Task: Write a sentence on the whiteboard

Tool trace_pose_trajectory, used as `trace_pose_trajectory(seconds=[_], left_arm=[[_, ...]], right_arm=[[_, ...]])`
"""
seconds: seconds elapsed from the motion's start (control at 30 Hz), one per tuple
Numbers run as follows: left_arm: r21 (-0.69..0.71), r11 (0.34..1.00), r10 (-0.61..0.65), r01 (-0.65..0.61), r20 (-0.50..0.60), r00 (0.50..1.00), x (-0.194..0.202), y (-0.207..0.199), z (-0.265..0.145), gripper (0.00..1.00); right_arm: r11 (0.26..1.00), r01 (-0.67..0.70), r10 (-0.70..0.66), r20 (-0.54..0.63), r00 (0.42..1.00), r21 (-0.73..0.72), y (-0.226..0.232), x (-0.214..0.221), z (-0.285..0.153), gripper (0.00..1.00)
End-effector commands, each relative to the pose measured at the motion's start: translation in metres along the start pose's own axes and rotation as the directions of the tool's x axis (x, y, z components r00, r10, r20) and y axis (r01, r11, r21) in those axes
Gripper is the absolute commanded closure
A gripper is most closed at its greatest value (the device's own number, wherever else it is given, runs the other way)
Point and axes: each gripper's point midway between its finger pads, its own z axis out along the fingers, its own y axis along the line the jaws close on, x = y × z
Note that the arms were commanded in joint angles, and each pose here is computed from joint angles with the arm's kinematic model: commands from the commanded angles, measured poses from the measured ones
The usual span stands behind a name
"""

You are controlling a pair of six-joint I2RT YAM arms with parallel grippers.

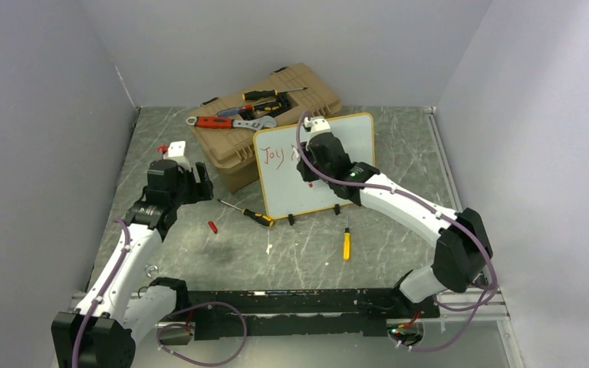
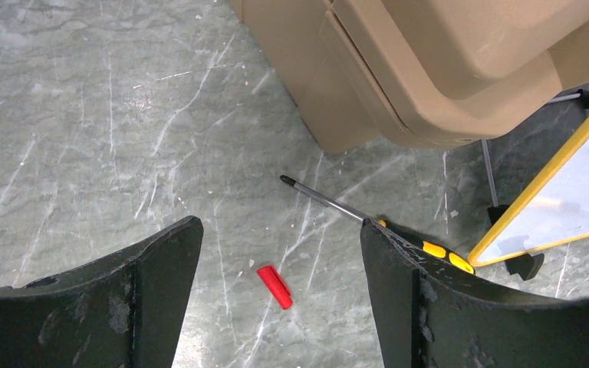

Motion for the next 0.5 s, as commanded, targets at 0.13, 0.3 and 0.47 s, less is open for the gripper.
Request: trace_pose_trajectory(seconds=[0.13,0.3,0.47], left_arm=[[0.025,1.0,0.006,-0.007,0.036,0.999,-0.007,-0.005,-0.002,0.19],[0.026,1.0,0.005,-0.006,0.039,0.999,-0.008,-0.005,-0.002,0.19],[0.026,1.0,0.003,-0.004,0.038,0.999,-0.008,-0.005,-0.003,0.19]], right_arm=[[1.0,-0.024,0.024,0.07,0.997,0.001,-0.005,-0.012,-0.015,1.0],[1.0,-0.018,0.018,0.023,1.0,0.0,-0.004,-0.001,-0.006,1.0],[1.0,-0.026,0.026,-0.001,1.0,0.013,-0.005,0.006,-0.002,1.0]])
